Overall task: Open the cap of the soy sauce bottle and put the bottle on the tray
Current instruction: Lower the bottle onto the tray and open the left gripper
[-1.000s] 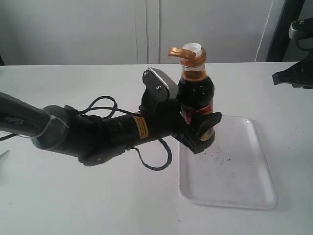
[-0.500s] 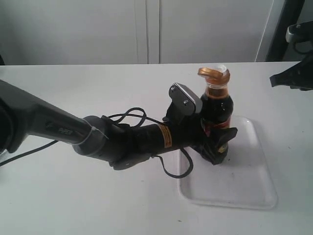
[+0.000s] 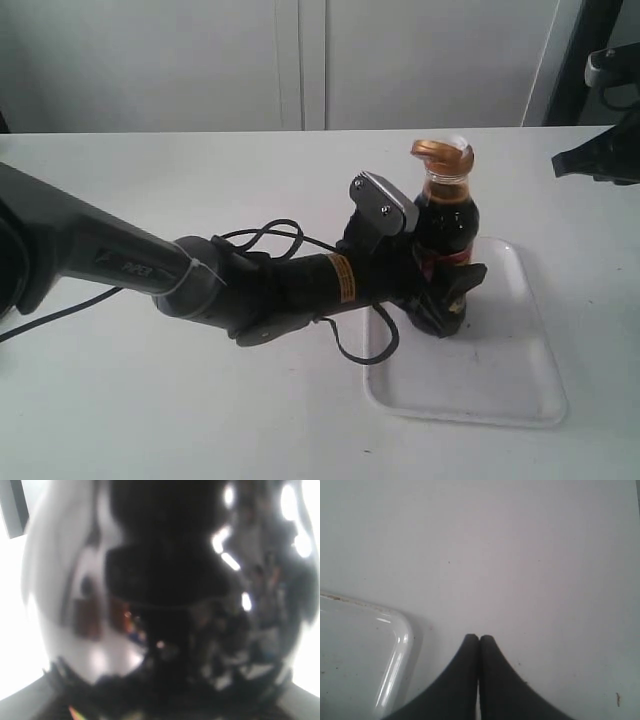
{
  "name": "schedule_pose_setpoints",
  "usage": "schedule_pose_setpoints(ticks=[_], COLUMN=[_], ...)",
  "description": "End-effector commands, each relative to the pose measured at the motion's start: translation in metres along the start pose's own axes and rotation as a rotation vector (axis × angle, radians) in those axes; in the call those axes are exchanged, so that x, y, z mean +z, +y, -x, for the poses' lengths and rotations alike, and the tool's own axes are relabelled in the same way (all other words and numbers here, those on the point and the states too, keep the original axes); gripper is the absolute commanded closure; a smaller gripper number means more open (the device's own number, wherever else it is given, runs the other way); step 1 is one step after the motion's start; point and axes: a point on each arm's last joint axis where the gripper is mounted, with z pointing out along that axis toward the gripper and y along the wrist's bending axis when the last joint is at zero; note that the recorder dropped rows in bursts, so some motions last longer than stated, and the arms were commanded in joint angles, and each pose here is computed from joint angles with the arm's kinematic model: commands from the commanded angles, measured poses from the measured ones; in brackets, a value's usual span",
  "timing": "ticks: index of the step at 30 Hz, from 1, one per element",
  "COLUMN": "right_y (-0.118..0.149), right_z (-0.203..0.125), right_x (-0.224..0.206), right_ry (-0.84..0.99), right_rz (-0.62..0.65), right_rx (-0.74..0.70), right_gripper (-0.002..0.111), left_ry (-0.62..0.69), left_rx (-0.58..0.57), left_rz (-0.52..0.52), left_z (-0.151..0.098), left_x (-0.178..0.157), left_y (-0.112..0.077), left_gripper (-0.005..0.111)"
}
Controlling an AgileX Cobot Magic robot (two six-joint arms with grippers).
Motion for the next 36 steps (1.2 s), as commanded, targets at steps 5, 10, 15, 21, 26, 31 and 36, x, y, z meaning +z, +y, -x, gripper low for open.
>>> schedule_pose_setpoints(ticks=[5, 10, 15, 21, 26, 31, 36], right_y=[-0.002, -0.002, -0.002, -0.002, -0.002, -0.002, -0.002], right_z=[0.001, 0.001, 0.001, 0.002, 0.002, 0.002, 0.002], right_x=[-0.001, -0.001, -0.001, -0.001, -0.001, -0.001, -0.001], right_ry=[-0.016, -0.016, -0.016, -0.017, -0.017, -0.017, -0.019], right_rz=[-0.003, -0.002, -0.002, -0.001, -0.001, -0.001, -0.001], right_rx=[0.025, 0.029, 0.029, 0.031, 0.031, 0.031, 0.033], right_gripper=[0.108, 0.108, 0.108, 0.108, 0.108, 0.108, 0.108], left_ry=[0.006, 0.009, 0.081, 0.133, 0.142, 0.165, 0.158], left_rx=[-0.06, -0.103, -0.087, -0.036, -0.036, -0.026, -0.007], left_rz=[0.023, 0.025, 0.049, 0.043, 0.045, 0.045, 0.026], left_z=[0.01, 0.01, 0.009, 0.017, 0.016, 0.014, 0.015], left_x=[0.001, 0.001, 0.006, 0.016, 0.016, 0.016, 0.016], left_y=[0.001, 0.001, 0.0, -0.01, -0.01, -0.01, -0.012], left_gripper=[0.107, 0.107, 0.107, 0.107, 0.107, 0.101, 0.054])
